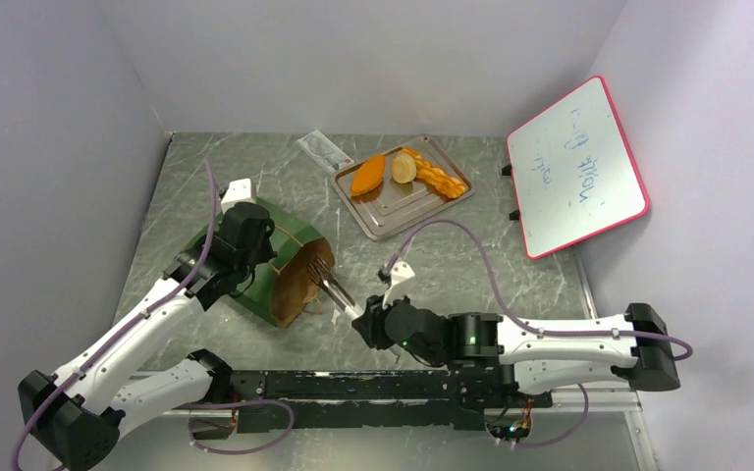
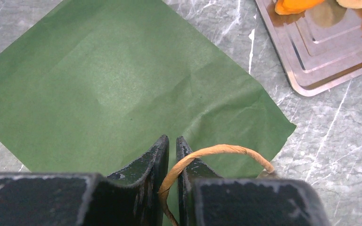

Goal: Take the fake bread out of the paper bag
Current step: Take out the fake bread from the paper bag.

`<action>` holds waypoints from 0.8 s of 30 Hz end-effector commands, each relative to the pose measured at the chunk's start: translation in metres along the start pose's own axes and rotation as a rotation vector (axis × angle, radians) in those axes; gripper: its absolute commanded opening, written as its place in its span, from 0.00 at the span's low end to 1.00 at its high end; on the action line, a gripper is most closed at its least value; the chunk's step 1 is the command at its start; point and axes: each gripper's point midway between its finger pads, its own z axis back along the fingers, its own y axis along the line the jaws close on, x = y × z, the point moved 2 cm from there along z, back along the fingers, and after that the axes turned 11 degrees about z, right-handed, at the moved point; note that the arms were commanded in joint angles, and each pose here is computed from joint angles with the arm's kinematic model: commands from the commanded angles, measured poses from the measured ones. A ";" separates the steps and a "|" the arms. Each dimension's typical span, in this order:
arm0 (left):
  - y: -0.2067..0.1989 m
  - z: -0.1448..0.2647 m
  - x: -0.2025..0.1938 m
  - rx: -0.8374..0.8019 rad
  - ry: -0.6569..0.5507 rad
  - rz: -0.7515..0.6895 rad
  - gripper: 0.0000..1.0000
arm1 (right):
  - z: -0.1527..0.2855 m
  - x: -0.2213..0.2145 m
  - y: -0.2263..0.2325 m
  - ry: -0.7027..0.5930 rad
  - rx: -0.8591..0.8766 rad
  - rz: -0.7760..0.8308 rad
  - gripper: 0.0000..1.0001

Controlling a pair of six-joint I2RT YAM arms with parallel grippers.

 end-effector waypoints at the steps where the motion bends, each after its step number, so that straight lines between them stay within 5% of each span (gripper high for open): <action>1: -0.005 0.006 0.019 -0.006 -0.045 0.032 0.07 | -0.002 0.013 0.027 -0.042 0.039 -0.047 0.26; 11: -0.007 0.011 0.022 -0.032 -0.055 0.027 0.07 | -0.045 0.018 0.056 -0.044 0.095 -0.054 0.27; 24: -0.010 0.014 0.023 -0.067 -0.057 0.025 0.07 | -0.127 0.033 0.029 0.017 0.230 -0.281 0.33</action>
